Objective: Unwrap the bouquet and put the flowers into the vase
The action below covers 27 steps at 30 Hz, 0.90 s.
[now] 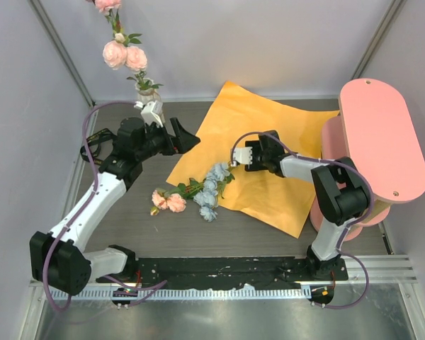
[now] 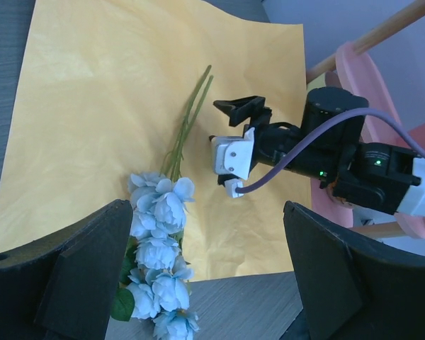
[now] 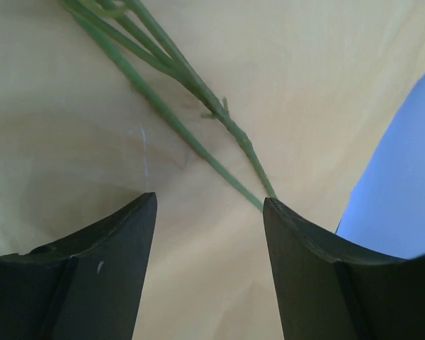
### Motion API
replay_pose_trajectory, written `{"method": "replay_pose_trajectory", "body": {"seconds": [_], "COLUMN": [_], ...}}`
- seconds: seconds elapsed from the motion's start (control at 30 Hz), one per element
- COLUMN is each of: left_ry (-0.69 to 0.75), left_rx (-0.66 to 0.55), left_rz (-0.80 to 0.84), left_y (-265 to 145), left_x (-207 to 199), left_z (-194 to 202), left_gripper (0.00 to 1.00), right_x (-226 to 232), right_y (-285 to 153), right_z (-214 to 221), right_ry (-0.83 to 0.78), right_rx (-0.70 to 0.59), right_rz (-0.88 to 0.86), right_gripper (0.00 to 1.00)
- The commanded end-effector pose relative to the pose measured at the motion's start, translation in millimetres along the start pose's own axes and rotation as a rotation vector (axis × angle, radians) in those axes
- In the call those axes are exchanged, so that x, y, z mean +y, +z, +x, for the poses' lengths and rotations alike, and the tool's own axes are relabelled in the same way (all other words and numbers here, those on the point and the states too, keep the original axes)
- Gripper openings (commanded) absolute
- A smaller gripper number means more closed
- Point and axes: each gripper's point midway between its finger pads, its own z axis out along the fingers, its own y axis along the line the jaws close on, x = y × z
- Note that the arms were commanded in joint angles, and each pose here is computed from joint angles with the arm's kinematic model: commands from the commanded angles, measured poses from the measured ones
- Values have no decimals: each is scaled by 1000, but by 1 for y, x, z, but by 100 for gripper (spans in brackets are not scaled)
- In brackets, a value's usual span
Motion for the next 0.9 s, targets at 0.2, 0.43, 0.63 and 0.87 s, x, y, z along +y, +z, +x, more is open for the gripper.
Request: {"method": "replay_pose_trajectory", "body": {"seconds": [0.2, 0.43, 0.63, 0.87], "left_ry": [-59, -109, -108, -108], "left_rx": [-81, -92, -88, -81], "left_rz": [86, 113, 102, 98], "left_y": [-9, -7, -6, -4], "left_x": [-6, -2, 2, 4], "left_z": [-25, -28, -26, -25], "left_gripper": [92, 91, 91, 91], "right_x": [-35, -45, -41, -35], "right_y": [20, 16, 29, 38], "right_z": [-29, -36, -41, -43], "right_ry": [-274, -307, -328, -341], "right_rx": [-93, -107, -116, -119], "right_rz": [91, 85, 54, 23], "right_gripper": [63, 63, 61, 60]}}
